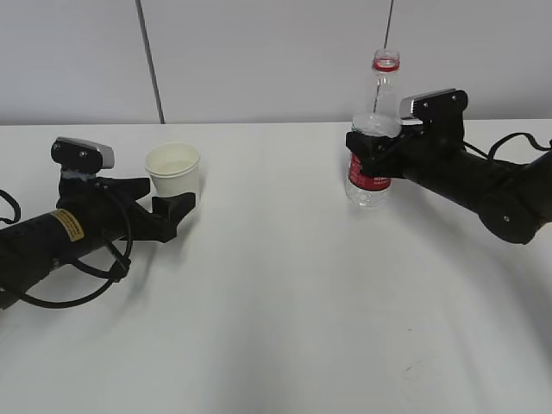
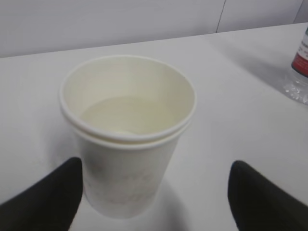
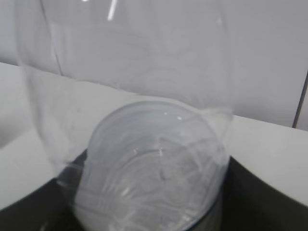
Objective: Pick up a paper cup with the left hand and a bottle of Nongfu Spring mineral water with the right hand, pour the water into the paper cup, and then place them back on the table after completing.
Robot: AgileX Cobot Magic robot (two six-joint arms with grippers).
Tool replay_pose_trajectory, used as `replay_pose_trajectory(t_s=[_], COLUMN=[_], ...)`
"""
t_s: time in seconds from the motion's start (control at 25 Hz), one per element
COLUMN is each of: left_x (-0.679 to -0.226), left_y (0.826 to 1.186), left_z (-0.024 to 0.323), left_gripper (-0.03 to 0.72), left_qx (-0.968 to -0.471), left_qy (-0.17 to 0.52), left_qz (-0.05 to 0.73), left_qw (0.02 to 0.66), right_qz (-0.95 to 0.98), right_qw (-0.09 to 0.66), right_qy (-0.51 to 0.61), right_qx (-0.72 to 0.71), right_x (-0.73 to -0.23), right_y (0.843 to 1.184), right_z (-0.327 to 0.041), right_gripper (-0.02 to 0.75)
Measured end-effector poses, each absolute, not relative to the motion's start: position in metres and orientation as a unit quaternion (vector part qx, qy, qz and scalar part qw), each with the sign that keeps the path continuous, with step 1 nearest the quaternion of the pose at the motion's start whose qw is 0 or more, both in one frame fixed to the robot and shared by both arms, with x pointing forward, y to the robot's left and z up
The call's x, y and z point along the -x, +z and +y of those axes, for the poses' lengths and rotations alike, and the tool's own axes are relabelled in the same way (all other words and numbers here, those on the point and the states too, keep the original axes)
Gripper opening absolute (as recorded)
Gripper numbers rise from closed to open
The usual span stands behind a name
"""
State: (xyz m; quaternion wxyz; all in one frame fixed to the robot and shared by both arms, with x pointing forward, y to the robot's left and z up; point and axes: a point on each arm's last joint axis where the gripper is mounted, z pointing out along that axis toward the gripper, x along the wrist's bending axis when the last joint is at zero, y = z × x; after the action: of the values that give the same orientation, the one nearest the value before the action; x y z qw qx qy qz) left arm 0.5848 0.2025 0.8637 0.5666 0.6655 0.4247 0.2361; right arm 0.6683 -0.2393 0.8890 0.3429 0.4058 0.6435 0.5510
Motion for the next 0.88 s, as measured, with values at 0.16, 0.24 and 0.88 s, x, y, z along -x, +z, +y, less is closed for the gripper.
replay_pose_trajectory(t_s=[0.16, 0.24, 0.88], left_x=[-0.585, -0.585, -0.585], left_y=[0.864, 0.864, 0.864], left_z=[0.202, 0.202, 0.202], left_gripper=[0.563, 0.563, 0.563], left_qx=[-0.666, -0.666, -0.666], left_qy=[0.236, 0.236, 0.236], left_qz=[0.424, 0.424, 0.424], left_qw=[0.567, 0.567, 0.567], right_qz=[0.641, 0.637, 0.631], right_qw=[0.343, 0.343, 0.336], right_qy=[0.549, 0.550, 0.545], right_qx=[-0.412, -0.417, -0.438], right_x=[-0.668, -0.666, -0.657], right_y=[0.888, 0.887, 0.879], right_z=[-0.240, -0.241, -0.243], right_gripper=[0.549, 0.575, 0.588])
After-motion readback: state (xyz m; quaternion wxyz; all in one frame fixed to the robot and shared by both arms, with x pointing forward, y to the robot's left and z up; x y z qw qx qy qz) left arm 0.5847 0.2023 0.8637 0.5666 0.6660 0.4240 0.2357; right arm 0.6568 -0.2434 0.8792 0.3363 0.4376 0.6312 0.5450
